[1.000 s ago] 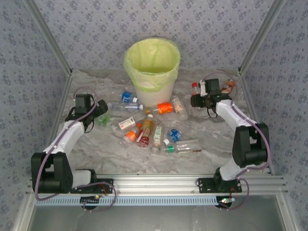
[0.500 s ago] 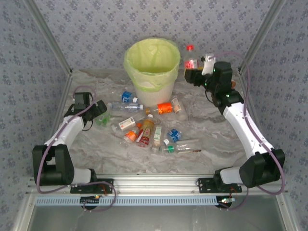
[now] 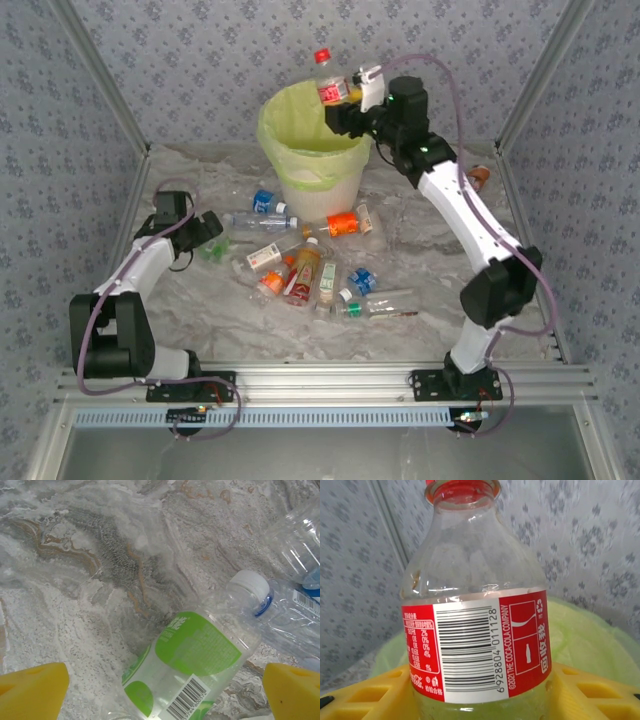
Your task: Put the plastic bottles in the bin
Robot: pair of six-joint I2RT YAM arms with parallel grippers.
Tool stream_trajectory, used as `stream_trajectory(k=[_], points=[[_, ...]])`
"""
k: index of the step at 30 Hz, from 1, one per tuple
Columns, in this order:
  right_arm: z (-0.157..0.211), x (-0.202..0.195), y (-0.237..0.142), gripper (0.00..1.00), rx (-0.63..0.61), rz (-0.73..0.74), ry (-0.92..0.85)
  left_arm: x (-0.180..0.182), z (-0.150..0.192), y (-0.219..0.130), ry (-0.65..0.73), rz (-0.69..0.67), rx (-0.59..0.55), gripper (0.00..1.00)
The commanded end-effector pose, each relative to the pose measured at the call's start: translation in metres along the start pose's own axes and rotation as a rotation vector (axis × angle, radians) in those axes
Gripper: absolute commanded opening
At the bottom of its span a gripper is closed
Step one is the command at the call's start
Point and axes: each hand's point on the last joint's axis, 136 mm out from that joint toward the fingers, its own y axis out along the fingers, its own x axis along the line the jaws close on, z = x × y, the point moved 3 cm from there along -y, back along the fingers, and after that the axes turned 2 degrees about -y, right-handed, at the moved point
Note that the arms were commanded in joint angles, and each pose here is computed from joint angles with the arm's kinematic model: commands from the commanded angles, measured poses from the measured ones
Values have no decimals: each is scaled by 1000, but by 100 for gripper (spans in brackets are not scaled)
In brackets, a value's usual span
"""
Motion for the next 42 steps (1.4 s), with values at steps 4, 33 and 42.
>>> stream_trajectory(k=[4, 33, 42], points=[[28, -3, 27, 68, 185, 52, -11, 8, 1, 1, 8, -44, 6, 99], [18, 9, -103, 100, 49, 221, 2, -29, 35, 13, 147, 115, 116, 99], [53, -15, -164, 100, -9, 443, 45, -27, 41, 28, 243, 40, 171, 100]])
